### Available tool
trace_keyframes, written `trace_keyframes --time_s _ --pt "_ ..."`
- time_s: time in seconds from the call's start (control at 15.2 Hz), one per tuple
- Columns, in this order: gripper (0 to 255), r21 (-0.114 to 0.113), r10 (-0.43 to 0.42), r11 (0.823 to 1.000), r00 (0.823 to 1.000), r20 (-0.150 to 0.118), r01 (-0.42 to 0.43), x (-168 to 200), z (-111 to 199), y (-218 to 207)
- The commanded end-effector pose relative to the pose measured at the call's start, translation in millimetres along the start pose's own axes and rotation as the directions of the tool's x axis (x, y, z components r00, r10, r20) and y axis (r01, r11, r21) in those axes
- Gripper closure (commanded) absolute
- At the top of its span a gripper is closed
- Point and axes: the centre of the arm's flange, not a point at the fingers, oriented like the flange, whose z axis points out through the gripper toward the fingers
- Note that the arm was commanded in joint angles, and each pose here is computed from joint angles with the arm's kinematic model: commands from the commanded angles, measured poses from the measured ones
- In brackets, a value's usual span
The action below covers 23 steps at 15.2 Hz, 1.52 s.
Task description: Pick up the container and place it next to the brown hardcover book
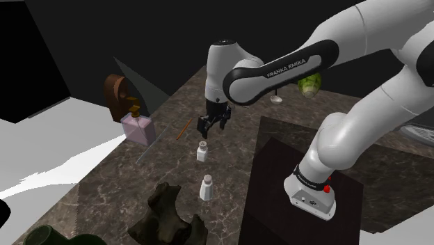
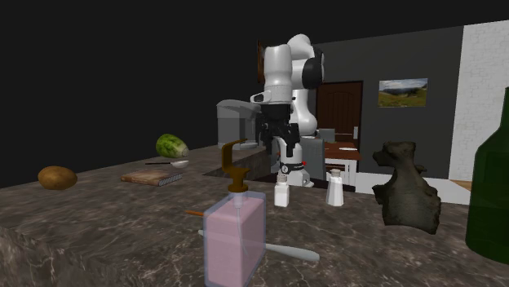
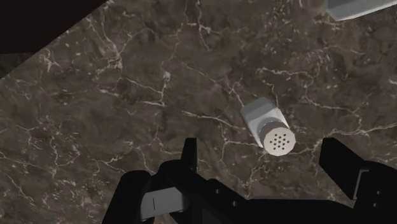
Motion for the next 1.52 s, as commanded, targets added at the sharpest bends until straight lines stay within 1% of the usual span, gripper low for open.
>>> trace_keyframes --time_s 0.0,0.07,0.13,0.59,1.12,1.19,1.45 --pt "0 -0.003 0.0 1.0 1.0 -0.015 0.0 5 15 -22" --pt "0 -0.006 -0.001 1.0 1.0 -0.022 0.001 8 22 -33" --pt "0 -0.006 -0.001 1.0 1.0 -0.023 0.001 8 23 -35" --pt "0 -0.006 -0.001 1.0 1.0 -0.023 0.001 9 63 -35" --pt "0 -0.006 -0.001 1.0 1.0 -0.023 0.001 9 63 -35" --pt "255 -0.006 -0.001 1.0 1.0 -0.023 0.001 9 63 -35" --pt "255 -0.006 -0.001 1.0 1.0 -0.023 0.001 9 63 -35"
